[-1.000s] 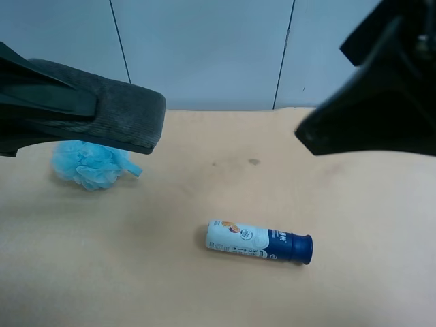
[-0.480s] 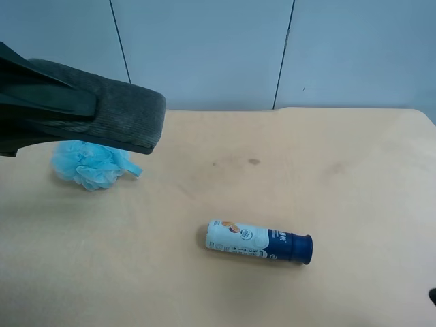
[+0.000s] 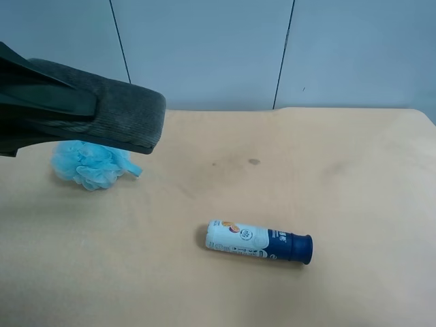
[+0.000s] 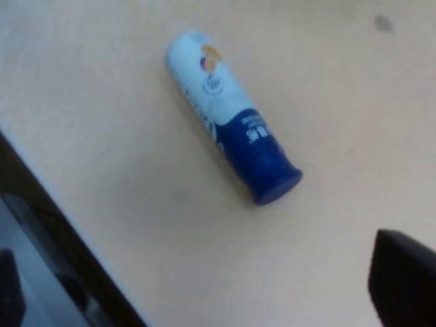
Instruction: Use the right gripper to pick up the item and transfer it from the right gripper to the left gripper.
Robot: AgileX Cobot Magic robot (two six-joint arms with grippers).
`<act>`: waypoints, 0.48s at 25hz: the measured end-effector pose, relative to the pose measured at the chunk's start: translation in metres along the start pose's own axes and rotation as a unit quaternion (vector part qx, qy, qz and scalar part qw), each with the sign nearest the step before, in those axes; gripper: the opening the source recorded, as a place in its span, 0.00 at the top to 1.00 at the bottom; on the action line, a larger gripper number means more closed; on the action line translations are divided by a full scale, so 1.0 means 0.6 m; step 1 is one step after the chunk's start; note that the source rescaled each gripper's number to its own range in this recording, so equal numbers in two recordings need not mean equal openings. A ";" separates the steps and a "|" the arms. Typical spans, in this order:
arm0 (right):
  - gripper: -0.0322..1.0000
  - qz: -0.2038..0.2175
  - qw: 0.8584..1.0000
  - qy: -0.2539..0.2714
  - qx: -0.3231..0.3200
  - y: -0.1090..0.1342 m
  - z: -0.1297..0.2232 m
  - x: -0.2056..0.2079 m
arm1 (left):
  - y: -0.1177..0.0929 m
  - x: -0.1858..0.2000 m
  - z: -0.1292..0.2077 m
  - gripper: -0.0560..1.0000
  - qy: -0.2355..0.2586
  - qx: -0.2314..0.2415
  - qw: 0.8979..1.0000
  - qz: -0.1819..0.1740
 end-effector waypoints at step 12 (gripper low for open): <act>0.00 -0.002 1.000 -0.025 -0.003 0.001 0.004 0.008 | 0.000 0.000 0.000 0.93 0.000 -0.008 1.000 0.000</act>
Point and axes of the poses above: a point on each arm's last joint axis where the gripper is mounted, x pointing back along that axis away from the gripper, y along the wrist's bending axis when the last joint is at zero, z = x × y, the point moved 1 cm from there along -x, pointing out along that axis toward the gripper, and after that the axes turned 5 degrees about x, right-handed, at the moved point
